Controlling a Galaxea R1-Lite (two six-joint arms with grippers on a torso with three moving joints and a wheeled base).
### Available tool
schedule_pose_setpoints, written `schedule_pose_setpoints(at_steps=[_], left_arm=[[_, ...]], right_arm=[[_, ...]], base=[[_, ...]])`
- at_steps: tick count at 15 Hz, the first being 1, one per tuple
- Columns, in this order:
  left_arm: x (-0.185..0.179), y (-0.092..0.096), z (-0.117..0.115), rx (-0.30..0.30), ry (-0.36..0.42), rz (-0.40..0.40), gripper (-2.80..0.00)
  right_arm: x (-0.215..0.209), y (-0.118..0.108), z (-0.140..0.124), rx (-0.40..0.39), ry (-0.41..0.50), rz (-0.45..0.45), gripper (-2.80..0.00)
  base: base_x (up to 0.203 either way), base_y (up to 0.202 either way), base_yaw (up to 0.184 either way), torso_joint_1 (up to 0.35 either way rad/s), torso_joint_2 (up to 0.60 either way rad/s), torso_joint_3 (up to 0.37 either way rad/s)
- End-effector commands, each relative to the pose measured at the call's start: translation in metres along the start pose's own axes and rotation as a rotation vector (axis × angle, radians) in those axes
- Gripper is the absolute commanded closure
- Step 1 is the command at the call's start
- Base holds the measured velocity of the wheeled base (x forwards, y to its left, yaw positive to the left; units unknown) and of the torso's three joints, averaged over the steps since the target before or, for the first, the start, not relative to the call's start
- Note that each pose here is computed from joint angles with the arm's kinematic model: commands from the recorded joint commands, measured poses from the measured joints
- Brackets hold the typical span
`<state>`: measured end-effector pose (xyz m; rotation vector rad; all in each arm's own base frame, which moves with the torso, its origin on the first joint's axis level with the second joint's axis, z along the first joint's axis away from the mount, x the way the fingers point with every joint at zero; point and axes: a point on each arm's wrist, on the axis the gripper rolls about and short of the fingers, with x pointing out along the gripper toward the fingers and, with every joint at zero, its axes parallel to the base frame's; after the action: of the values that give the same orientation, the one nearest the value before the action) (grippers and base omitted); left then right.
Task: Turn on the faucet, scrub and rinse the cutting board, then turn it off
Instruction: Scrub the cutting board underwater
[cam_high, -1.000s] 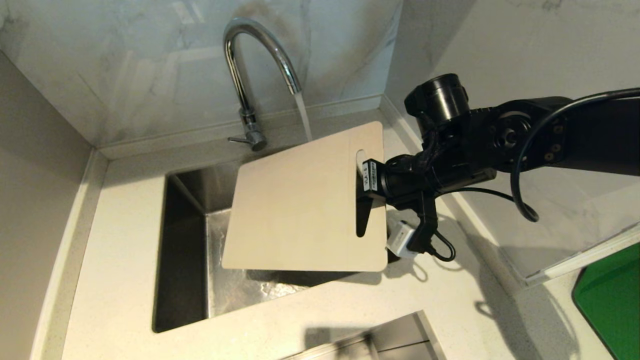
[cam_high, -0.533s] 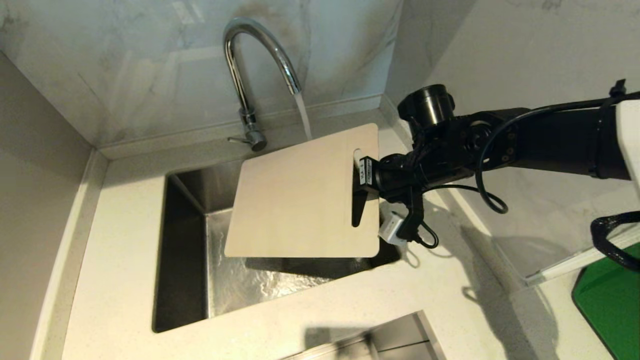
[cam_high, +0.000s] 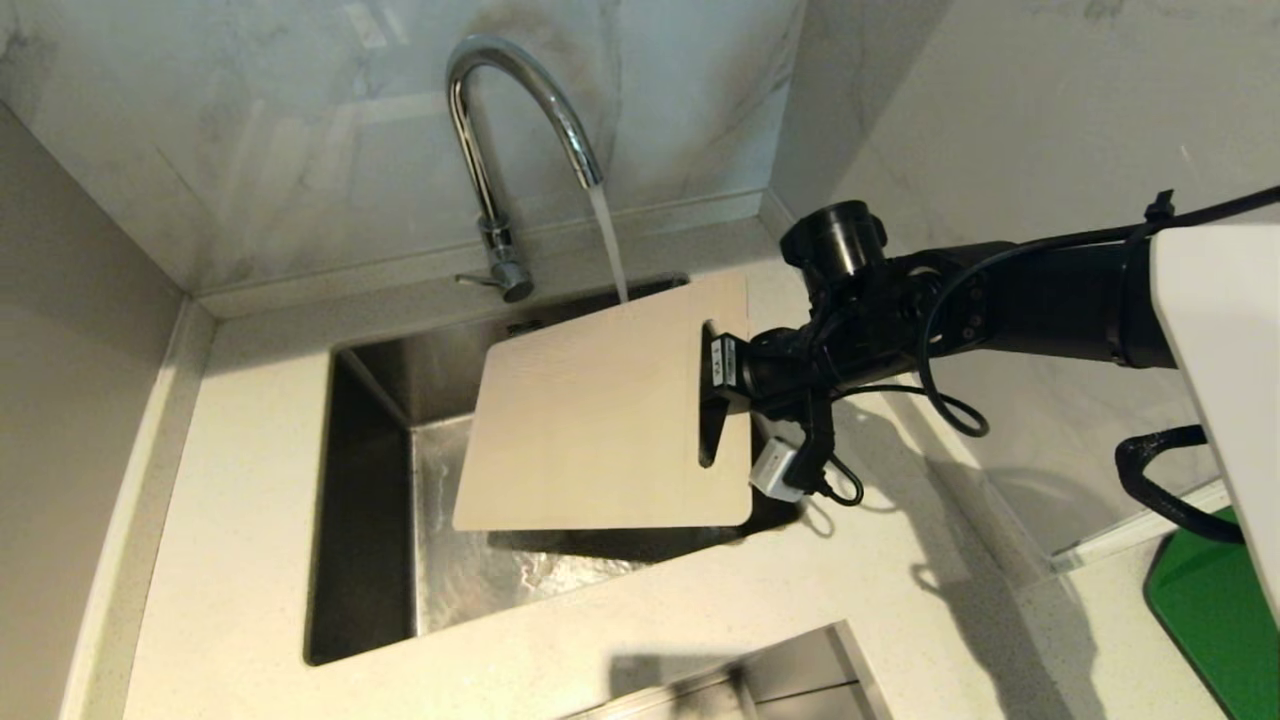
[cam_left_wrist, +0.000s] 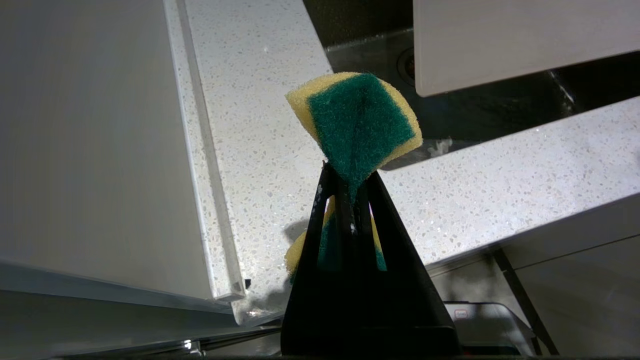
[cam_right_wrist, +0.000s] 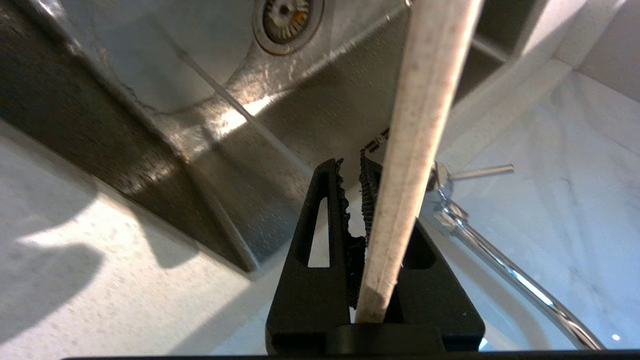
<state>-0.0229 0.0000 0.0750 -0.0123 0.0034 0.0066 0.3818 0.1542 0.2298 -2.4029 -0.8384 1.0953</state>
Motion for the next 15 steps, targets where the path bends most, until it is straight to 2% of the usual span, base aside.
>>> schedule_pose_setpoints(at_steps=[1, 5, 8, 12, 15], left_arm=[[0.0, 0.0, -0.001, 0.0, 0.004, 0.001, 0.0], [0.0, 0.0, -0.001, -0.001, 0.004, 0.0, 0.0], [0.0, 0.0, -0.001, 0.0, 0.004, 0.001, 0.0], [0.0, 0.0, -0.001, 0.0, 0.004, 0.001, 0.0], [0.0, 0.0, -0.001, 0.0, 0.004, 0.001, 0.0]], right_arm=[[-0.001, 0.002, 0.001, -0.005, -0.016, 0.007, 0.0], [-0.004, 0.003, 0.002, 0.026, -0.071, 0.024, 0.0], [-0.01, 0.002, -0.011, 0.038, -0.072, 0.027, 0.0], [0.001, 0.012, -0.005, 0.075, -0.135, 0.03, 0.0], [0.005, 0.015, -0.005, 0.077, -0.138, 0.026, 0.0]], base=[[0.0, 0.0, 0.0, 0.0, 0.0, 0.0], [0.0, 0.0, 0.0, 0.0, 0.0, 0.0], [0.0, 0.0, 0.0, 0.0, 0.0, 0.0], [0.0, 0.0, 0.0, 0.0, 0.0, 0.0], [0.0, 0.0, 0.0, 0.0, 0.0, 0.0]])
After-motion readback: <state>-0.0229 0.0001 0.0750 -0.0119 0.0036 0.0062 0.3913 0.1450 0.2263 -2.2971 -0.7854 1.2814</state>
